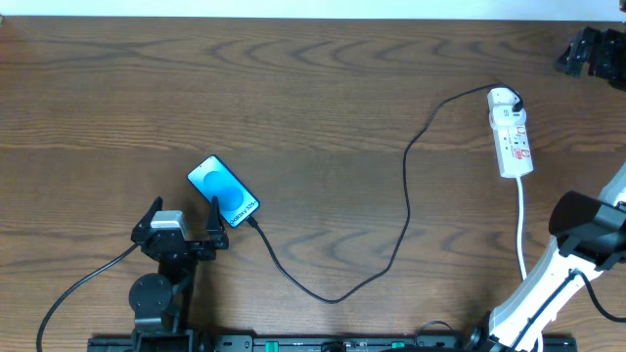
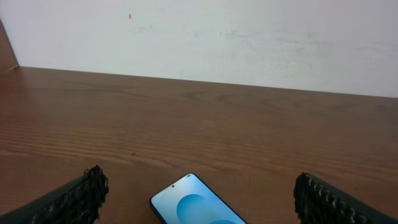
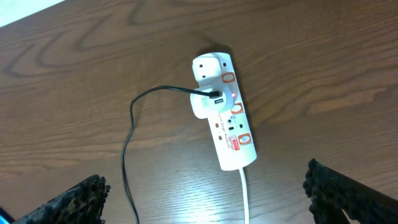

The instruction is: Plug charger to phone and switch on socket

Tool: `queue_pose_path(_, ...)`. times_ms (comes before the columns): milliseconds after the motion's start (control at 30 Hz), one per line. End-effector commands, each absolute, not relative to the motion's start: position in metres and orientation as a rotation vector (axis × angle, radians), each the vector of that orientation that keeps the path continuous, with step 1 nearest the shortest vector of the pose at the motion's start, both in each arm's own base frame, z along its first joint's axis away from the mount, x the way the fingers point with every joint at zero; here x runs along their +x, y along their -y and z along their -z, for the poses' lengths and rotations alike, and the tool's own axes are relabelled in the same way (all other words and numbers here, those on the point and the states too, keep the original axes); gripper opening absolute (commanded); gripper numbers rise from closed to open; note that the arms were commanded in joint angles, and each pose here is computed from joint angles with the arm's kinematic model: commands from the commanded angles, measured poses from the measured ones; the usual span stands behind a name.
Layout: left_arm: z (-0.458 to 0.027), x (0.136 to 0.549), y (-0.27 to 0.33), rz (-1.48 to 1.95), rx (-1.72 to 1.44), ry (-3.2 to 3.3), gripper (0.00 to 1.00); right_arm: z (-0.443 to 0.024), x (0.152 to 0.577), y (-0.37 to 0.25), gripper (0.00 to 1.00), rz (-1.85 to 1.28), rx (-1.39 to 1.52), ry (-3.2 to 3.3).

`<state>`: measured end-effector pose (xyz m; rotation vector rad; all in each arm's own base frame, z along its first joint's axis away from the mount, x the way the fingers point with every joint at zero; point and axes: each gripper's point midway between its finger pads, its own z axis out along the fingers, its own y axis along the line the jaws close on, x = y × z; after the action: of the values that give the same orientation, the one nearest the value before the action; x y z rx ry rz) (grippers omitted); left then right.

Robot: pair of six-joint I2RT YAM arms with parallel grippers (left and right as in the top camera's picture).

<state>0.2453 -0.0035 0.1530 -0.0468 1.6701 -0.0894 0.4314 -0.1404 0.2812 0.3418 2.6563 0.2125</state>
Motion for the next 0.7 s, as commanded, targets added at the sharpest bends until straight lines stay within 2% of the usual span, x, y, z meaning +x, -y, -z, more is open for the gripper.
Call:
queue_pose_path(0, -0.139, 0.244, 0.012, 0.130, -0.009, -1.716, 0.98, -0.282, 0.430, 0.142, 0.99, -0.210, 0.366, -2.654)
queue_pose_path(400, -0.139, 0.244, 0.012, 0.130, -0.009, -1.716, 0.98, -0.283, 0.435, 0.150, 0.99, -0.158, 0.369, -2.637)
queue_pose_path(667, -0.139, 0.244, 0.012, 0.130, -0.010, -1.716, 0.98, -0.306, 0.449, 0.145, 0.99, -0.153, 0.322, -2.529)
